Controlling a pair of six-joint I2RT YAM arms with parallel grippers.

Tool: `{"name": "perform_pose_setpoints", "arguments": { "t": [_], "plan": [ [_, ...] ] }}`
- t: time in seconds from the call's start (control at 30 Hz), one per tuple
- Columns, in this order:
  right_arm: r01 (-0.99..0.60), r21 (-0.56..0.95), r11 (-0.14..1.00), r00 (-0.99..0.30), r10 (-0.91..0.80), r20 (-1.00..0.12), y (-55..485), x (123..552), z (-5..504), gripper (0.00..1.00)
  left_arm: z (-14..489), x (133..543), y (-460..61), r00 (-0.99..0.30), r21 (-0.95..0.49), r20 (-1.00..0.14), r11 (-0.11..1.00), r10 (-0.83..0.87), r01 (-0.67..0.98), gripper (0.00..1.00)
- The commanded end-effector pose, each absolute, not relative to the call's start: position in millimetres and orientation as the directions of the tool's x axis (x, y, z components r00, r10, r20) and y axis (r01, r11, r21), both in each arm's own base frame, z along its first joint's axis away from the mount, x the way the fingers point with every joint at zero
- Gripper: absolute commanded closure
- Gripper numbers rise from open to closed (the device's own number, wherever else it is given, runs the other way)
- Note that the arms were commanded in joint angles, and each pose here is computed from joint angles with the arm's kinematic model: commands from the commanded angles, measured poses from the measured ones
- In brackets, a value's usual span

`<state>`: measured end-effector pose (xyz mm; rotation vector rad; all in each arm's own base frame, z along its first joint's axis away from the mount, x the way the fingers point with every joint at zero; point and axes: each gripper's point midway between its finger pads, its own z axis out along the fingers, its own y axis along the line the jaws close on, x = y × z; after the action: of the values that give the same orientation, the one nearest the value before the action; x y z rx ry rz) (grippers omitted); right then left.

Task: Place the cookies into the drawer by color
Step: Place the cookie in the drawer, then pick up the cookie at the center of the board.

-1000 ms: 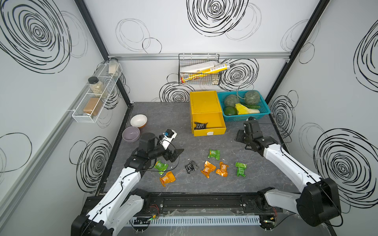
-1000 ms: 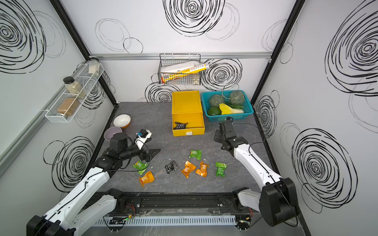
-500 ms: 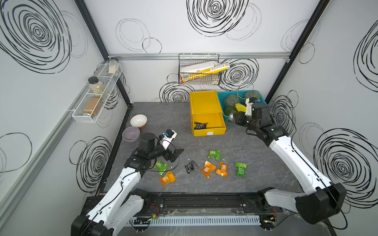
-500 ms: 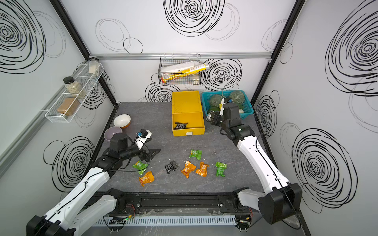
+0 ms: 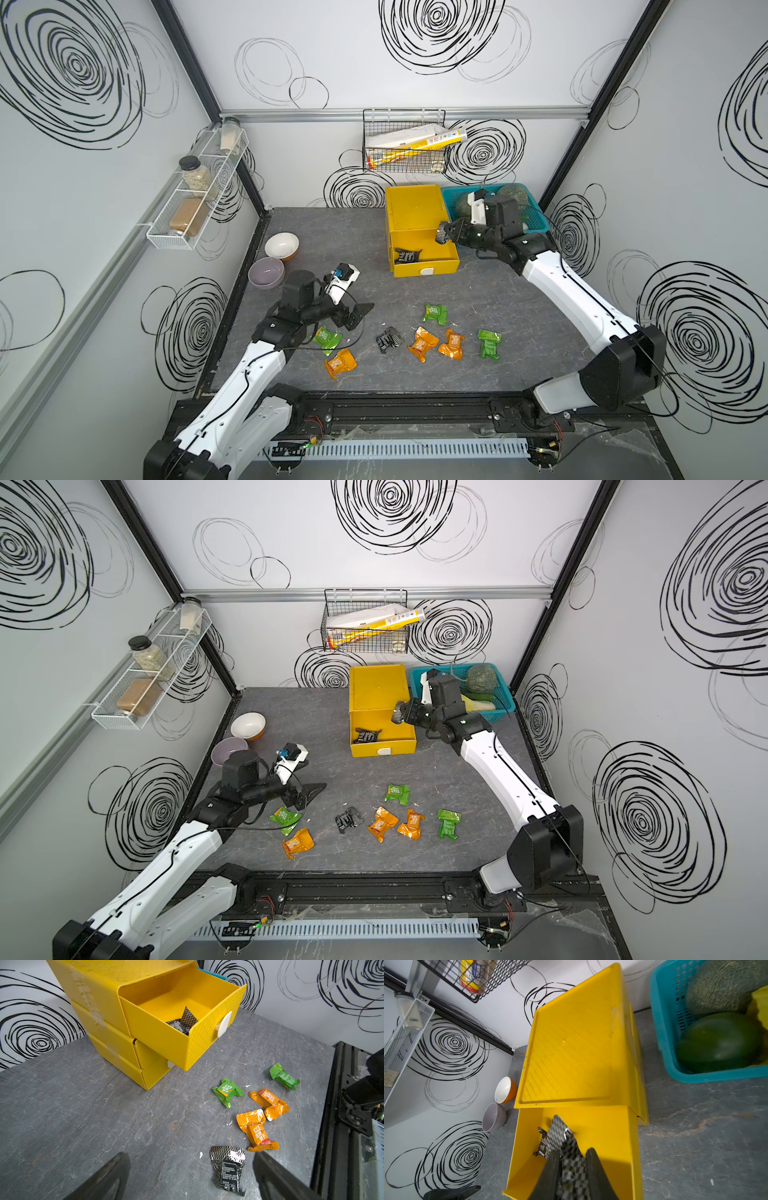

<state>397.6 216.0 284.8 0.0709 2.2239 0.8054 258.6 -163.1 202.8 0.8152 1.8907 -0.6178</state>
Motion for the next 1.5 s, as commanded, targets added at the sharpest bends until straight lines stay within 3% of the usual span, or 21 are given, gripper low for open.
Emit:
{"name": "perform_pose_setpoints", "arguments": {
  "t": [0.0,0.13,0.33,0.77,1.17,1.47],
  "plan": [
    [-0.239,0.580,0.779,-0.698,0.278,-0.660,234,402,298,0.80,214,256,-167,-0.283,-0.058,-0.922,0.628,0.265,0.776,0.01],
    [-0.215,0.554,0.804,-0.701,0.268,-0.661,234,410,288,0.65,211,258,-166,-0.280,-0.046,-0.920,0.636,0.273,0.770,0.01],
    [-0.196,0.503,0.842,-0.677,0.255,-0.691,224,415,288,0.50,210,258,-165,-0.283,-0.043,-0.918,0.642,0.276,0.765,0.01],
    [-0.212,0.438,0.874,-0.585,0.246,-0.773,199,395,320,0.41,210,253,-168,-0.279,-0.046,-0.917,0.618,0.286,0.785,0.01],
    [-0.214,0.282,0.935,-0.482,0.150,-0.863,156,353,325,0.13,202,244,-175,-0.256,-0.034,-0.913,0.565,0.318,0.824,0.01],
    [-0.297,0.174,0.939,-0.440,0.027,-0.898,143,319,302,0.03,195,238,-181,-0.264,-0.050,-0.905,0.533,0.334,0.845,0.01]
  ]
}}
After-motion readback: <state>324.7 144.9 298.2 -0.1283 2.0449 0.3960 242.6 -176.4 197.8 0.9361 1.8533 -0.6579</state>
